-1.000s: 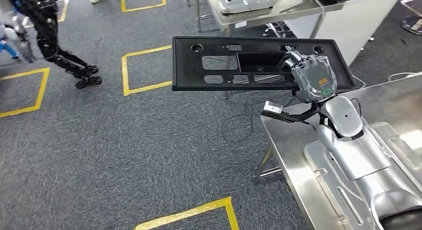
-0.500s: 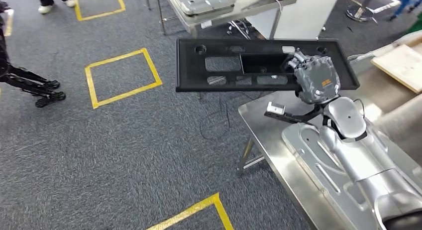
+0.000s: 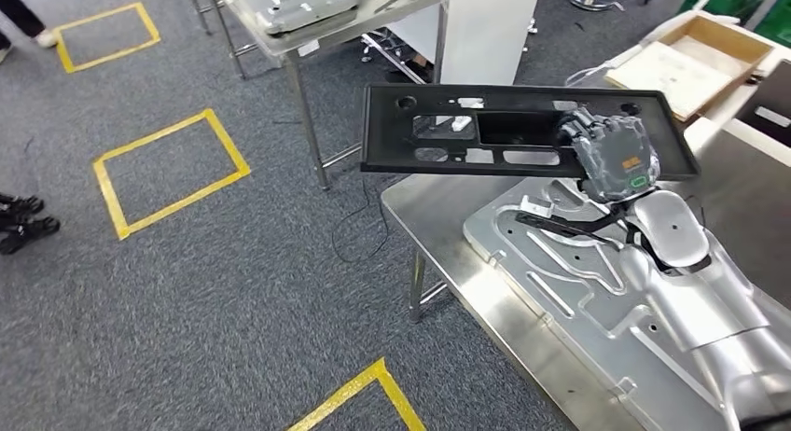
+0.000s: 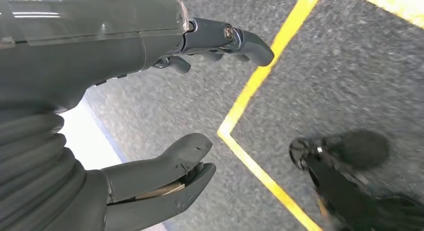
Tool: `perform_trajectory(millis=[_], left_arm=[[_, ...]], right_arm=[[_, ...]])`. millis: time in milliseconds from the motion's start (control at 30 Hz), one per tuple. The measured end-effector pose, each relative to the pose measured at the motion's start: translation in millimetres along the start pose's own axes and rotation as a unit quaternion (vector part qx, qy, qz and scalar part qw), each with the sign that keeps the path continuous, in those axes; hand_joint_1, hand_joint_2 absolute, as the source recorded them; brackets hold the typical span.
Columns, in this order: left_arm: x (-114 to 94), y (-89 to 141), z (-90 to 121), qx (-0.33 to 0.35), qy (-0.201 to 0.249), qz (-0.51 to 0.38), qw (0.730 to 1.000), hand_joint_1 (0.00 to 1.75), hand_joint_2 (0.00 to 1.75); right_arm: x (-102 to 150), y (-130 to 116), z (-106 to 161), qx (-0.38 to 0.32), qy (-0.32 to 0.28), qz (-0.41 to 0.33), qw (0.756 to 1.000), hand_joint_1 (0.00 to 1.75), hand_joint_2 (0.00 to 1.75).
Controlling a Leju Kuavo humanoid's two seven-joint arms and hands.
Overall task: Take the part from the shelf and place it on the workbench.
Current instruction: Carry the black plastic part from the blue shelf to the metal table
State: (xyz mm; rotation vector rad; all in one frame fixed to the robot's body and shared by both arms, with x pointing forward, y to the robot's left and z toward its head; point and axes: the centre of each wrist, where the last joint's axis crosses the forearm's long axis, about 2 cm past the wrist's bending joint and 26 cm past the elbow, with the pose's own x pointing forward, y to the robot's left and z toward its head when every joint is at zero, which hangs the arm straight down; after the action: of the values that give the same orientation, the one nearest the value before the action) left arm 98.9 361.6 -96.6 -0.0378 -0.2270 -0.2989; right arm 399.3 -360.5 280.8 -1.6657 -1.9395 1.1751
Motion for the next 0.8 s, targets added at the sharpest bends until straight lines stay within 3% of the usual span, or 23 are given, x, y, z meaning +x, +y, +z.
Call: perform_trajectory(millis=[800], left_arm=[[-18, 8, 3, 0.011, 0.012, 0.012, 1.0, 0.0, 1.75]], right_arm=[[7, 16, 31, 0.041, 0.009, 0.006, 0.999, 1.75, 1.75]])
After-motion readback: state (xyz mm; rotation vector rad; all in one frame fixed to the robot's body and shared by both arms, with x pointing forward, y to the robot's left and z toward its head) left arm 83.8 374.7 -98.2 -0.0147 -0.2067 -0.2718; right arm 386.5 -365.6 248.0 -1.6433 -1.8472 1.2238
